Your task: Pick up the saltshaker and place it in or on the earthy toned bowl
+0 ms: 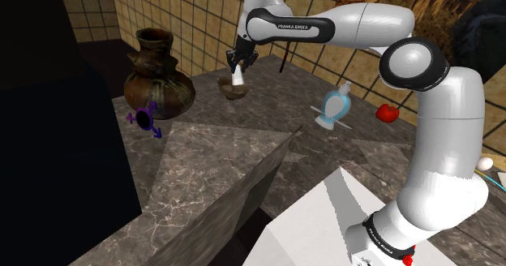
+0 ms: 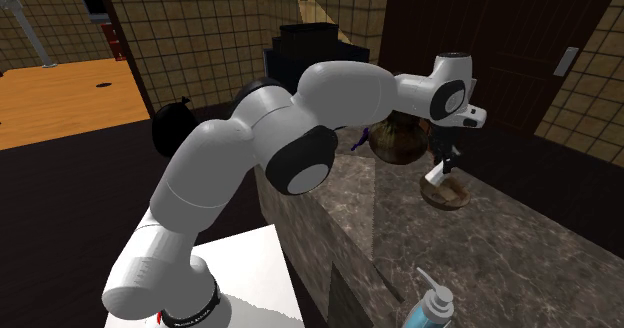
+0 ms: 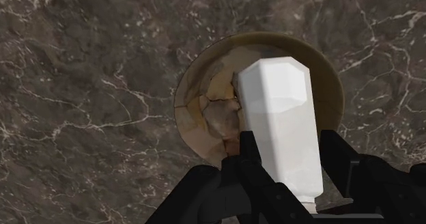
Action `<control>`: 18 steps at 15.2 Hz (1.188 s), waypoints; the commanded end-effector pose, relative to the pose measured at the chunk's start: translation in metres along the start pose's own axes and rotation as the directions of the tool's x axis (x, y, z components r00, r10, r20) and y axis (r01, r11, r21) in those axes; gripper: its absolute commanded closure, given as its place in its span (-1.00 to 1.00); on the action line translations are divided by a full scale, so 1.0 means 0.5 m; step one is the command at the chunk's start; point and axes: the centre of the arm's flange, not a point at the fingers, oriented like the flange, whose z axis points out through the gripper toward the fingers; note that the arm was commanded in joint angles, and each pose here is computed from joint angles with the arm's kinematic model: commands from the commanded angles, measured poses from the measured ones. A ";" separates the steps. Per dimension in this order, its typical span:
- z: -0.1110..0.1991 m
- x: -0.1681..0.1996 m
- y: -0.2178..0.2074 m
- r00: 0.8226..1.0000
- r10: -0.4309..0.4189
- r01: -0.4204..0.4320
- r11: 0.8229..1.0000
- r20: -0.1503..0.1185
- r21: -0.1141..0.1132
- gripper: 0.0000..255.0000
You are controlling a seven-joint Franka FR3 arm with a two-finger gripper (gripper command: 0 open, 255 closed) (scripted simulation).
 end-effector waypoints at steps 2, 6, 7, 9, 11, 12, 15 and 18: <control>0.000 0.000 0.000 1.000 0.000 0.000 1.000 0.000 0.000 -1.00; 0.000 0.000 0.000 1.000 0.000 0.000 1.000 0.000 0.000 -1.00; -0.027 0.000 0.000 1.000 0.000 0.000 1.000 0.000 0.000 -1.00; -0.079 0.000 0.000 1.000 0.000 0.000 1.000 0.000 0.000 -1.00; -0.100 0.000 0.000 1.000 0.000 0.000 1.000 0.000 0.000 -1.00; -0.100 0.000 0.000 1.000 0.000 0.000 1.000 0.000 0.000 -1.00; -0.100 0.000 0.000 1.000 0.000 0.000 1.000 0.000 0.000 -1.00; -0.100 0.000 0.000 1.000 0.000 0.000 1.000 0.000 0.000 -1.00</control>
